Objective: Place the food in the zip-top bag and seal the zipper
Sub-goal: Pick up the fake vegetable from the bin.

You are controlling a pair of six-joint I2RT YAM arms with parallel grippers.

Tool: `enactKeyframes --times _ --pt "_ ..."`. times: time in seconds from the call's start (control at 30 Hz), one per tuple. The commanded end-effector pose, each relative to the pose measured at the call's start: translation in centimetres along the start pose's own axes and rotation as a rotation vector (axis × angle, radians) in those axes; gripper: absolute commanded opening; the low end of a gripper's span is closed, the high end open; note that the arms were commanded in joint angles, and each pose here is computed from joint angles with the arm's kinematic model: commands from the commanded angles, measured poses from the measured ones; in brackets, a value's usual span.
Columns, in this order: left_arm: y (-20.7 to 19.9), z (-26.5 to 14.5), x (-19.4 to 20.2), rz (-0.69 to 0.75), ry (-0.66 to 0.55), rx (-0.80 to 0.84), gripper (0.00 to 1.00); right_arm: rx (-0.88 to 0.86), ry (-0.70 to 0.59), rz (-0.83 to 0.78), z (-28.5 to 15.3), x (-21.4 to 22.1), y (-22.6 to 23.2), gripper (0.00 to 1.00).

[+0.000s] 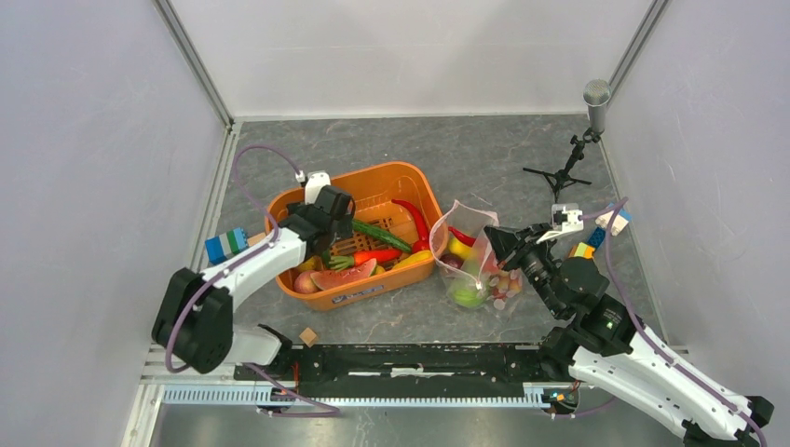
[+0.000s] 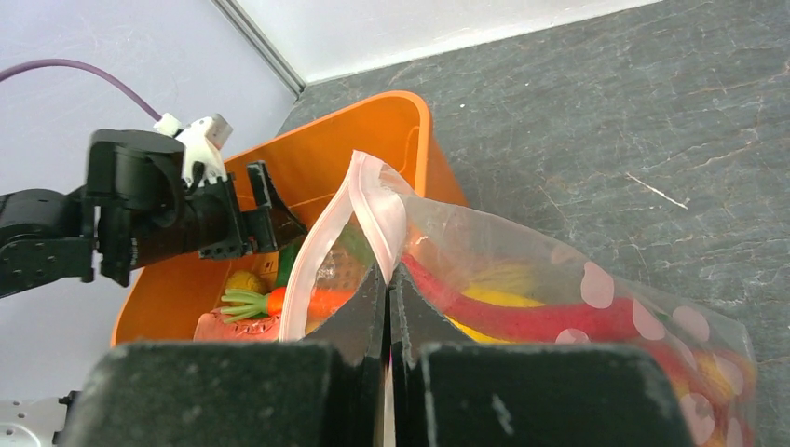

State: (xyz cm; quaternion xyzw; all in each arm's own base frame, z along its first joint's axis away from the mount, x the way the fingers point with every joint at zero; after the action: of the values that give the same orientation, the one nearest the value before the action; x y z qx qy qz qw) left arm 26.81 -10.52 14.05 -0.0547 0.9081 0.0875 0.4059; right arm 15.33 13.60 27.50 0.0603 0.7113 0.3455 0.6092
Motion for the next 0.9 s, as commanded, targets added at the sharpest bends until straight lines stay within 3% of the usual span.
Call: enactKeyframes --times 0.0,0.17,0.33,0.4,0.53,0.63,0.77,0.87 --pt "0.7 1.9 -0.9 -0.113 -0.041 -0.127 0.95 -0.028 -0.050 0.012 0.0 -1.4 0.9 0.02" --pt "1.1 4.3 -0.4 -0.105 -0.038 -0.213 0.88 -0.032 -0.053 0.015 -0.1 -1.5 0.9 0.02" --pt "0.9 6.3 0.8 -0.098 0.034 -0.227 0.70 -0.037 -0.056 0.016 -0.3 -1.8 1.0 0.02" --pt "0.8 6.5 1.0 -0.101 0.044 -0.224 0.59 -0.037 -0.057 0.017 -0.5 -1.8 0.9 0.02" --pt "0.7 5.4 0.3 -0.130 0.021 -0.174 0.34 -0.031 -0.065 0.027 -0.7 -1.9 0.7 0.02" --pt "1.0 3.9 -0.7 -0.169 -0.020 -0.132 0.29 -0.035 -0.072 0.035 -0.8 -1.9 0.7 0.02" --pt "1.6 1.4 -2.6 -0.209 -0.100 -0.071 0.14 -0.033 -0.067 0.032 -0.7 -1.8 0.7 0.02" --pt "2.0 -0.2 -3.8 -0.228 -0.153 -0.022 0.11 -0.034 -0.064 0.033 -0.6 -1.6 0.6 0.02"
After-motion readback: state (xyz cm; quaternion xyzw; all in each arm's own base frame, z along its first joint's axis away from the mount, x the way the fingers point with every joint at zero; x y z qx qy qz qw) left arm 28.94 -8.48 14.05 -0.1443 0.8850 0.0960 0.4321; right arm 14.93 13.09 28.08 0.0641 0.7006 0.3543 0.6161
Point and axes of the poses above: each gripper's point midway between its finger pads, its own z axis out along the fingers, its own y axis along the line the jaws close on, x = y × z, the point moved 6 cm from there along -z, back along the fingers, and after that the axes turned 5 degrees about z, right-handed, at the moved point
